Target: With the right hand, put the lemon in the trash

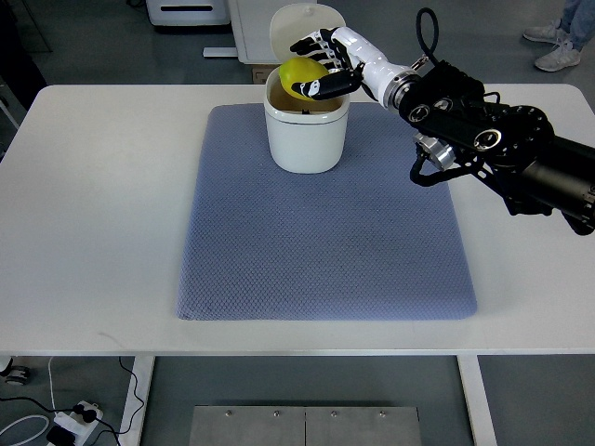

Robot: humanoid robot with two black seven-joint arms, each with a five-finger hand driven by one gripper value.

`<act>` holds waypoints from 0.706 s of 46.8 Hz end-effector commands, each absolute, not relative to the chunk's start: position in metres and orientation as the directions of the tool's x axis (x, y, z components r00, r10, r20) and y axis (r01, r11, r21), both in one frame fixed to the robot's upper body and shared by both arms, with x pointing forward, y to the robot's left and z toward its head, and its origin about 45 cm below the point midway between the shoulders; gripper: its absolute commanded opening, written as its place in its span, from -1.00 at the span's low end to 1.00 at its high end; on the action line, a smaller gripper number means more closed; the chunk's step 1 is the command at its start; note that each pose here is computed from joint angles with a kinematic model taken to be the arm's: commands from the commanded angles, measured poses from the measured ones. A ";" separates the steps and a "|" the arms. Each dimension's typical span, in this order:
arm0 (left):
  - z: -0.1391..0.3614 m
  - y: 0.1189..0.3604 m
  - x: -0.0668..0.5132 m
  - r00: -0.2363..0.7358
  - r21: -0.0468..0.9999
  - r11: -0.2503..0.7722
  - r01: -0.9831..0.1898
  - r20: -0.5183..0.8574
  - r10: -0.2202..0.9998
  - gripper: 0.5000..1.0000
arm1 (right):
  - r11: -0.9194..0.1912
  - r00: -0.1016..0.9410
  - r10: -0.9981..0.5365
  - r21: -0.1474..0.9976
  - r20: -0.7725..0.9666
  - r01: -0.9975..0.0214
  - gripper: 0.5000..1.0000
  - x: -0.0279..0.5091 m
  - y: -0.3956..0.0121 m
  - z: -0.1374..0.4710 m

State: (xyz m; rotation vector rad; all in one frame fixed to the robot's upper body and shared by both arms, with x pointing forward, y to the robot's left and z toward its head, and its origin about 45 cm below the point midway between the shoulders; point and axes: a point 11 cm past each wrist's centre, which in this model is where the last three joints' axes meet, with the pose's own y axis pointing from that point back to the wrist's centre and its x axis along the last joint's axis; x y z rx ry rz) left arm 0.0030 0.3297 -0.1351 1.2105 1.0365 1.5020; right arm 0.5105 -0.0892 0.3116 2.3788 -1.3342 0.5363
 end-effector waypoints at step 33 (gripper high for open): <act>-0.135 0.330 0.003 -0.097 0.963 -0.227 -0.145 0.214 0.972 1.00 | -0.485 0.475 -0.729 0.118 0.494 -0.867 1.00 0.512 -0.093 0.315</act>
